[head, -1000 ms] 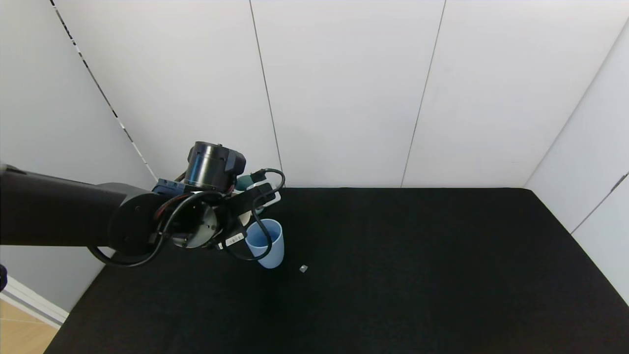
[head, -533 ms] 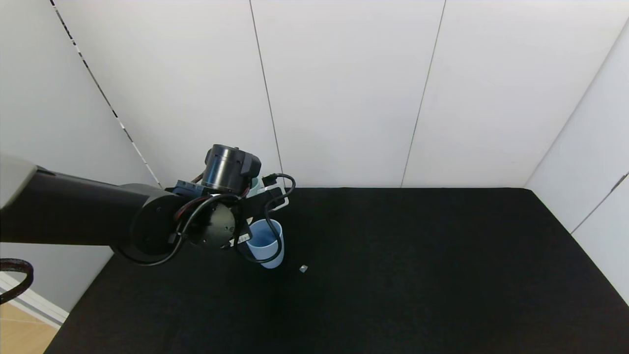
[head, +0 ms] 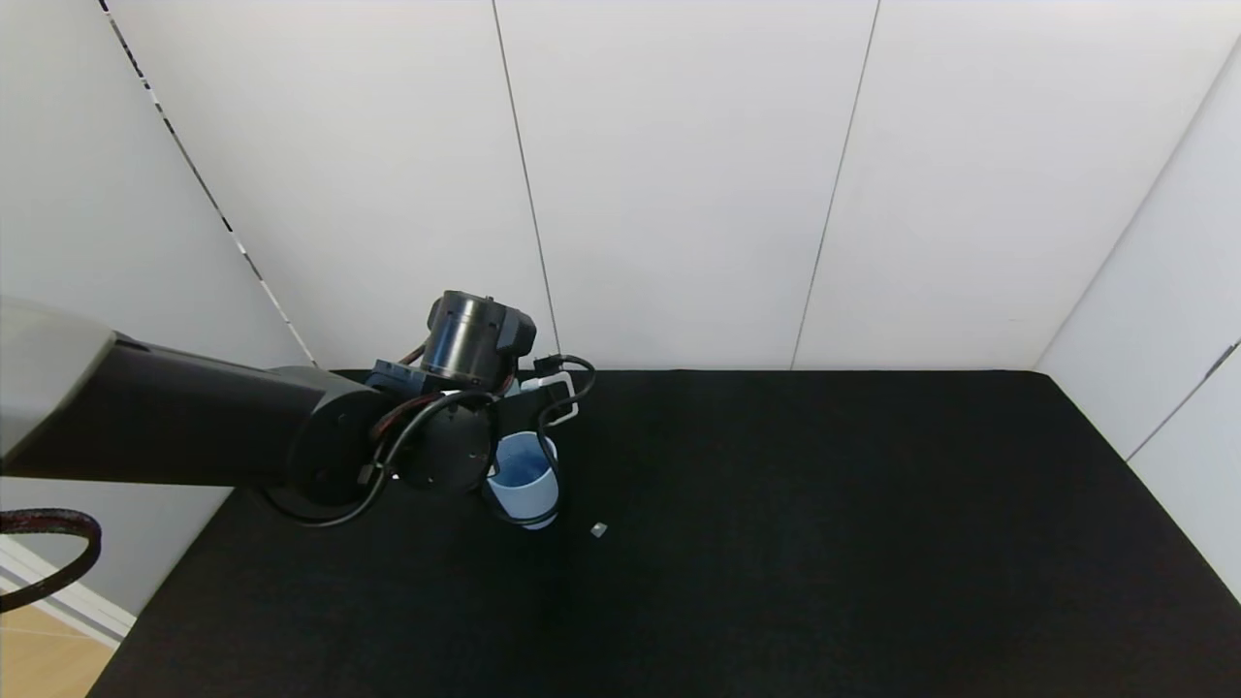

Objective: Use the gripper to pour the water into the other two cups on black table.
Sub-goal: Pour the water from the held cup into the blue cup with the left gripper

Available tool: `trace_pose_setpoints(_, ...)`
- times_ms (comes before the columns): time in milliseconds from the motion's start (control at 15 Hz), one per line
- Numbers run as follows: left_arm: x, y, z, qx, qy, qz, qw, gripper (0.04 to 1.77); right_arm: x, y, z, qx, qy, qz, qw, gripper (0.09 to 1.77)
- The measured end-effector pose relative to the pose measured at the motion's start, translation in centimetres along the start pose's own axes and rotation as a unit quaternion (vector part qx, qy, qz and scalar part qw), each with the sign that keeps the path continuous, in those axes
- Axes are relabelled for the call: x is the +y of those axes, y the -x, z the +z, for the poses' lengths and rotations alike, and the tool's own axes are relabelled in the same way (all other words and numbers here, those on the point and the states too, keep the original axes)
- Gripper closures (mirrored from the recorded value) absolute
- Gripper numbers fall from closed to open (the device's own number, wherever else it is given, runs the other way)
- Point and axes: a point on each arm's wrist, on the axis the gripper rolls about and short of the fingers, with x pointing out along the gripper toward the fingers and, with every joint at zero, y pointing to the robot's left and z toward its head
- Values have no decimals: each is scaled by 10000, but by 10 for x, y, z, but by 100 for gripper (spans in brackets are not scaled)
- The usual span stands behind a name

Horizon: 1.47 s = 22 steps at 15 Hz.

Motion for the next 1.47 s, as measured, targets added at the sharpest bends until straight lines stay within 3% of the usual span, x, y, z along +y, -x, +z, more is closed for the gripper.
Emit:
trace_pose_setpoints(533,-7,2,10,239,-445,154,9986,56,0,0,0,-2,0,0,10000,15)
trace_pose_setpoints(1000,-9,5,13,239,-476,206,9984,56,0,0,0,-2,2,2,10000,15)
trace_pose_setpoints(1200,-11,6,12,185,-266,167,9993,56,0,0,0,-2,-1,2,10000,15)
trace_pose_setpoints(1467,-13,8,8,147,475,98,9987,56,0,0,0,-2,0,2,10000,15)
